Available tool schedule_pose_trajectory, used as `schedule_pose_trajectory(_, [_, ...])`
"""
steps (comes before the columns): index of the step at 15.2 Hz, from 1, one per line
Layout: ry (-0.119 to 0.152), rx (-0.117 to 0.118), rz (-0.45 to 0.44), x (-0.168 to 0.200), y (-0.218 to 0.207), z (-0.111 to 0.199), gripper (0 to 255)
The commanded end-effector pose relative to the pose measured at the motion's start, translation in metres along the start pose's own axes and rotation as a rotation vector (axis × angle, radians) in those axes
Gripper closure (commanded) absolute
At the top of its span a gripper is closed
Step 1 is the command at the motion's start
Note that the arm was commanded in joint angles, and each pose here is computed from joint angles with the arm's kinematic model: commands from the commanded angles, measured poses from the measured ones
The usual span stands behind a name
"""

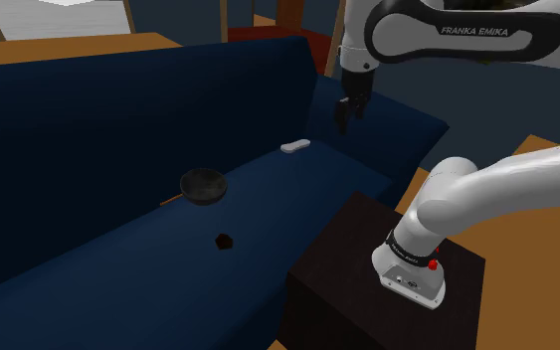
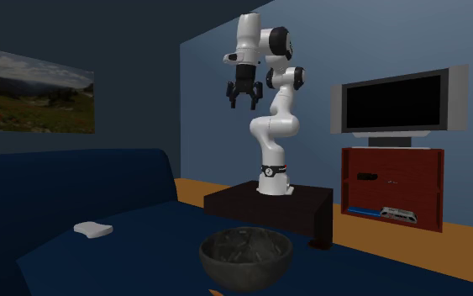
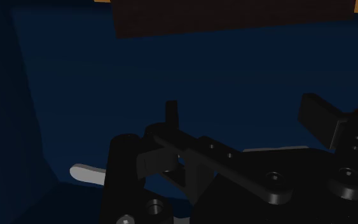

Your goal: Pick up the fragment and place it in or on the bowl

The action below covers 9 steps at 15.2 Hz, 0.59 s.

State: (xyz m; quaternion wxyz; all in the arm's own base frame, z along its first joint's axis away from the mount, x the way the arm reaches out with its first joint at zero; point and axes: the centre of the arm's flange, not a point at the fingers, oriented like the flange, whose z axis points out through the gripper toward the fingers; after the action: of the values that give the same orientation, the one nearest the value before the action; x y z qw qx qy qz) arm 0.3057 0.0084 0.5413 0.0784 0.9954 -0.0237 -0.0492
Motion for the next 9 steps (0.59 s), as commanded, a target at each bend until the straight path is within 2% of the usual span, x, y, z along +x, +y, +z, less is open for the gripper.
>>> schedule_pose_trajectory(1, [0.000, 0.000, 0.000, 0.000, 0.000, 0.000, 0])
schedule_pose_trajectory(9, [0.022, 0.043, 0.031, 0.029, -0.069, 0.066, 0])
